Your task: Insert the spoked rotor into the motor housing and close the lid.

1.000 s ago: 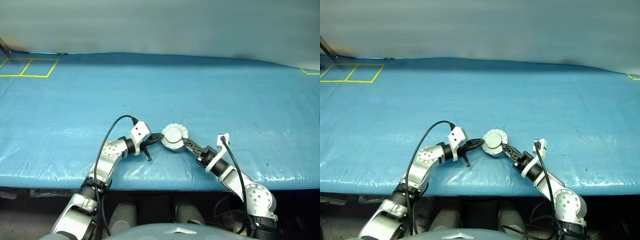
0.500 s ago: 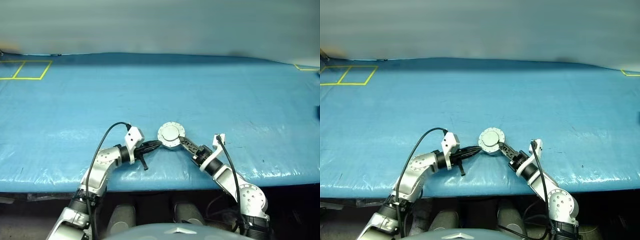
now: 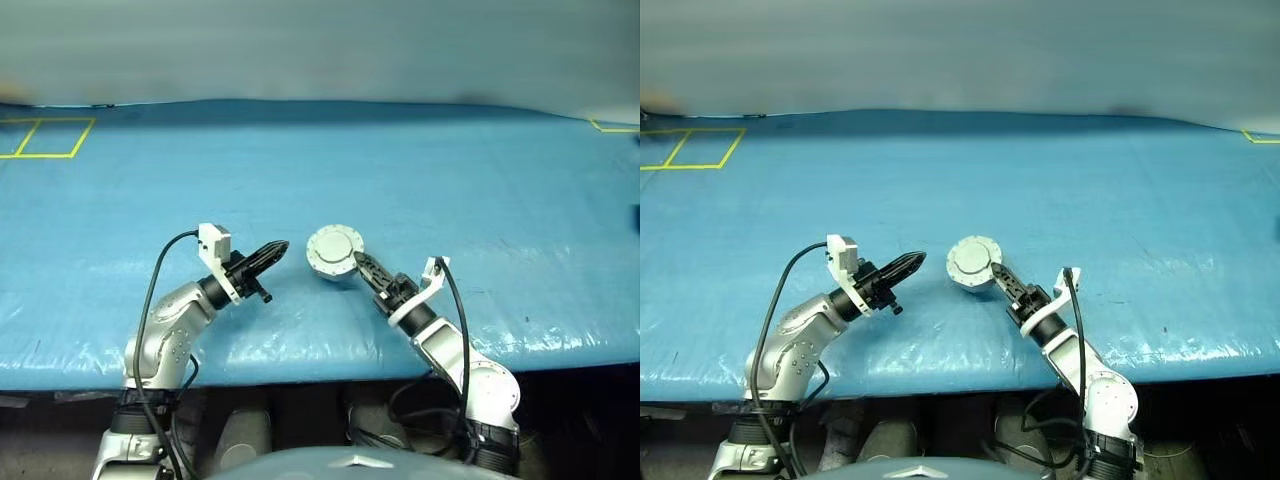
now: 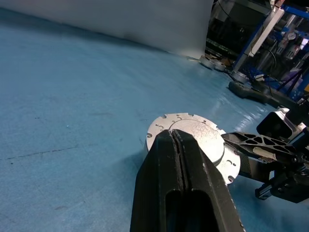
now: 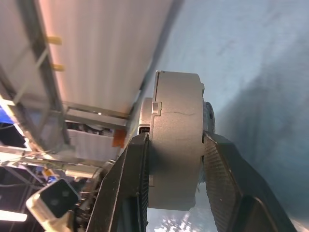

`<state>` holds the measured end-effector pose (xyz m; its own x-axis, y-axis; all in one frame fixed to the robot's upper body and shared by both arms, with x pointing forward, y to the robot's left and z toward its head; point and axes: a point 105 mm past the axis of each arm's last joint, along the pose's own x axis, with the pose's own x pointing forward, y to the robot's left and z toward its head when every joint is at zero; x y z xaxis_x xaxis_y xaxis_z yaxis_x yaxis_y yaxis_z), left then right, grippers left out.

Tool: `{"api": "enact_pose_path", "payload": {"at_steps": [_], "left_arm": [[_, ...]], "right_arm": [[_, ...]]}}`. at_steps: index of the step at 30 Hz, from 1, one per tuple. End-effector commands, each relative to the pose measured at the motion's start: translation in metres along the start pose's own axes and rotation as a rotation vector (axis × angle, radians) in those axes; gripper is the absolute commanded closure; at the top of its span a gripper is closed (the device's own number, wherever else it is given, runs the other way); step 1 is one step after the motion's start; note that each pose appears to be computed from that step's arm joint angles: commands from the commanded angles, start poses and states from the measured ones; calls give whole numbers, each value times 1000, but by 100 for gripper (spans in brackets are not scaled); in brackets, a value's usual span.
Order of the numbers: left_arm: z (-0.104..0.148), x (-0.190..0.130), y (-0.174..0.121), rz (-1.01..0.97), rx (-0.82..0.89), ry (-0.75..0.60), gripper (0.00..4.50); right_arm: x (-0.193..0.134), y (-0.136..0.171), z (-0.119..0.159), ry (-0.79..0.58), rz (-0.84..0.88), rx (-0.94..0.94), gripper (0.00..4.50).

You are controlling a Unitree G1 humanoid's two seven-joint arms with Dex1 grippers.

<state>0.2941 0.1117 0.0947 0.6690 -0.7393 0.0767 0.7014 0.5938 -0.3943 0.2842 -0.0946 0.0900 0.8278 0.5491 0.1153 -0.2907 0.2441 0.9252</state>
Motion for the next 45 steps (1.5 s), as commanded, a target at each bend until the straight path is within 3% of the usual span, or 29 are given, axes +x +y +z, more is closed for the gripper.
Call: {"api": "enact_pose_path", "payload": {"at_steps": [1,8,9,13,22,23,37,45], "left_arm": [[12,-8,-7,-12,-49,-49,450],[32,-23,-6,9,-192,-212,450],[30,-24,-9,-1,-205,-214,433],[25,-24,-19,-55,-254,-213,326],[31,-7,-35,-165,-343,-296,16],[32,-6,-36,-172,-344,-302,5],[33,33,-46,-265,-494,-345,5],[18,37,-40,-226,-652,-317,5]], "right_arm": [[13,48,8,-26,200,-28,321],[20,70,17,-45,281,-17,321],[21,75,16,-39,296,-21,321],[24,86,14,-19,335,-25,321],[23,100,-1,64,388,-63,321],[23,100,-1,65,384,-66,321],[23,93,0,68,342,-95,321],[24,91,-1,62,333,-91,321]]}}
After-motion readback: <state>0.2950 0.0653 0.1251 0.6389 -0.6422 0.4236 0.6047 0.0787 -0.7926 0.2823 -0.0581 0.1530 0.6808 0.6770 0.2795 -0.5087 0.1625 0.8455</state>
